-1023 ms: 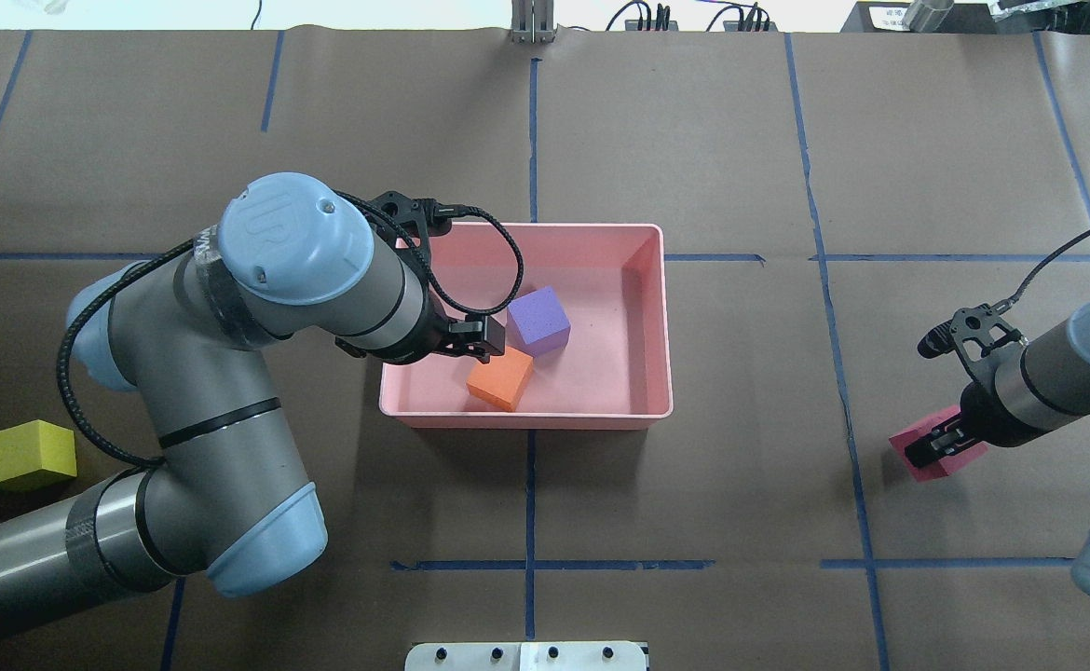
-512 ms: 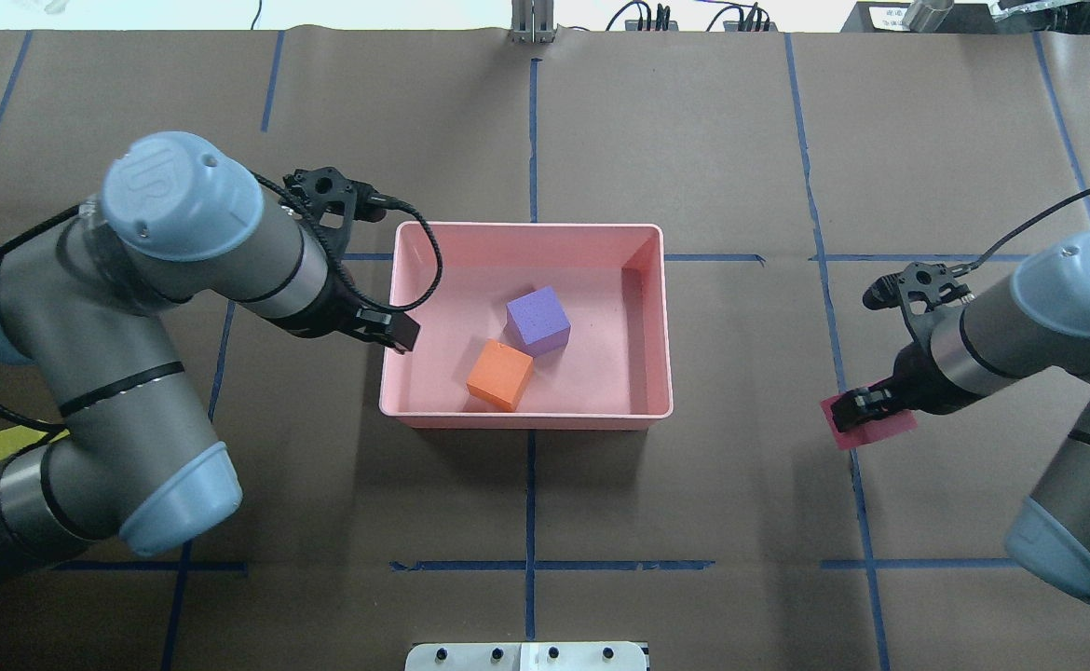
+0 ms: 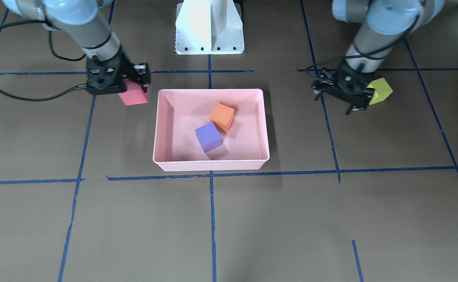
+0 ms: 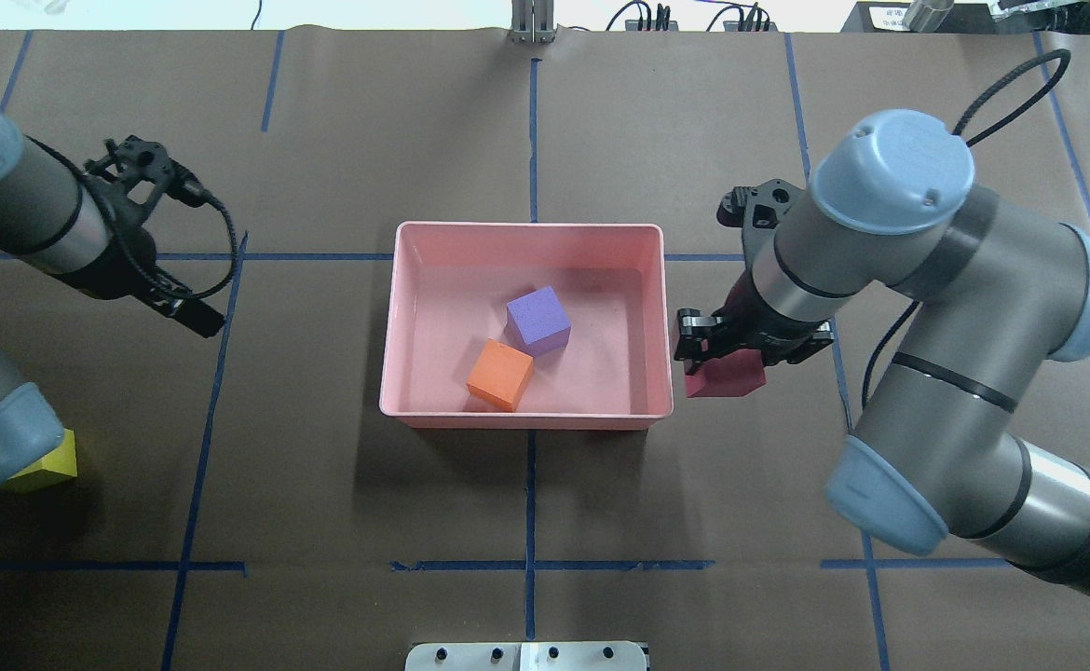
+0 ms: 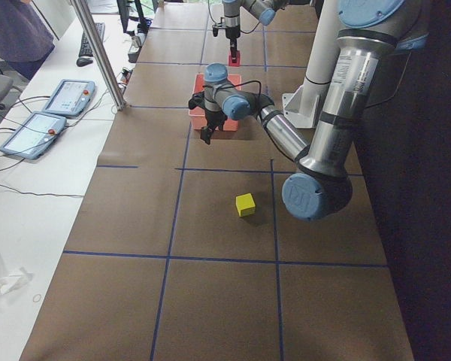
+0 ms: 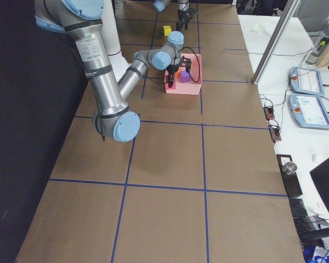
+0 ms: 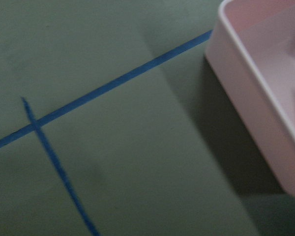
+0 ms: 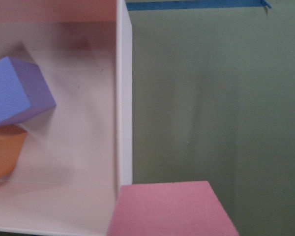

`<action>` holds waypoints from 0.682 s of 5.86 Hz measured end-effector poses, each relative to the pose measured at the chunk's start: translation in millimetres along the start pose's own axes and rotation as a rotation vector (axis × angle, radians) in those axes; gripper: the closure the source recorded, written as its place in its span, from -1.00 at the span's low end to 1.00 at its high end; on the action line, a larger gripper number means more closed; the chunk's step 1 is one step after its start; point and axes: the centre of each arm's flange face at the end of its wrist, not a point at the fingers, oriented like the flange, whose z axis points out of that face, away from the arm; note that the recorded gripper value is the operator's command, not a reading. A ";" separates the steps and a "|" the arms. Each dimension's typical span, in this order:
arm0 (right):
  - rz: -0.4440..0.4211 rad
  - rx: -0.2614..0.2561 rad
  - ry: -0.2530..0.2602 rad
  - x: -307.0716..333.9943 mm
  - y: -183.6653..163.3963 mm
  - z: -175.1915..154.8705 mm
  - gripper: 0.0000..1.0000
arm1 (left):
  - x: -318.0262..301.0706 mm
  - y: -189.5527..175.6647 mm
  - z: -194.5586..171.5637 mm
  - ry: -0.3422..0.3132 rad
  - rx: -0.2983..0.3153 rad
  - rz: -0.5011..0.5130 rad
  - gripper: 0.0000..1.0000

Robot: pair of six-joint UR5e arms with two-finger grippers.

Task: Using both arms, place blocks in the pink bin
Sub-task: 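Carry the red block into the bin while the left gripper reaches for the yellow block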

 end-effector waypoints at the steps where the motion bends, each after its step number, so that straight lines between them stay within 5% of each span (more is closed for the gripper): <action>1: 0.050 0.018 0.010 -40.8 8.1 -1.5 -0.98 | -28.3 33.3 6.5 0.000 0.002 0.048 -1.00; 3: 0.093 0.052 0.031 -90.7 20.0 15.2 -1.00 | -66.1 106.1 23.5 0.002 0.003 0.045 -1.00; 4: 0.091 0.056 0.033 -94.2 22.1 17.1 -1.00 | -82.0 141.4 30.5 -0.002 -0.004 -0.075 -1.00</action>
